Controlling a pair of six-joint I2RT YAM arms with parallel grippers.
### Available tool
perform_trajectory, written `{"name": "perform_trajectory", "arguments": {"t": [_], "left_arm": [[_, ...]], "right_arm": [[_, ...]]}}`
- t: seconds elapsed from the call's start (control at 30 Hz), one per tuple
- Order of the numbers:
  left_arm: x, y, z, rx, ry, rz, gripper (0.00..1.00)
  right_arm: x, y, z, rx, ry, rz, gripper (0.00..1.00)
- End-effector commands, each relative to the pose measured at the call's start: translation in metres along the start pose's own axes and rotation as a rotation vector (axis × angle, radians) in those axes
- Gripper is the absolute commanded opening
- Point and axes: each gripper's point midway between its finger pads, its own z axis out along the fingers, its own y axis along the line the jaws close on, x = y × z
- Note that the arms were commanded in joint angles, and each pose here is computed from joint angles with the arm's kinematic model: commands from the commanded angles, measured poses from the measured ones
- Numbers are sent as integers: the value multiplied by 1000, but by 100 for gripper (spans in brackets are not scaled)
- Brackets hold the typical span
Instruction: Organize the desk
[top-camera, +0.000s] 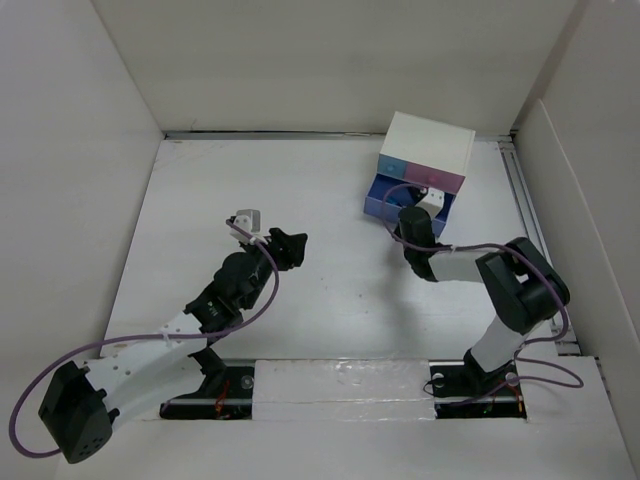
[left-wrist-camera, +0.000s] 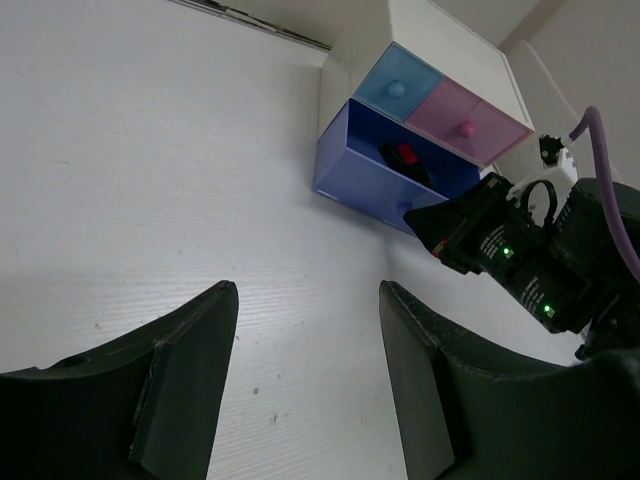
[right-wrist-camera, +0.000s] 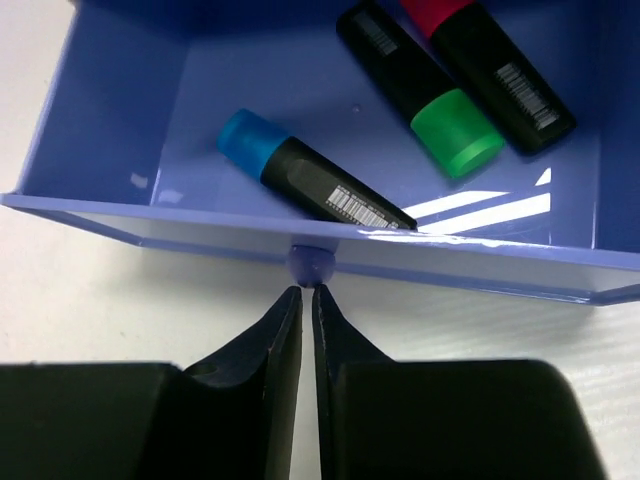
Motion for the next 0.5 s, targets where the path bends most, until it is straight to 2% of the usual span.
{"name": "perform_trajectory", "arguments": {"t": [0.0, 0.3, 0.47], "left_arm": [[-24, -13, -2, 44, -69, -23, 54], [-23, -13, -3, 51, -70, -24, 54], [-25, -14, -3, 52, -74, -26, 54]], "right_arm": [[-35, 14, 10, -10, -54, 54, 14], [-59, -2, 23, 13, -62, 108, 15], [-56, -12, 28, 31, -25, 140, 15]]}}
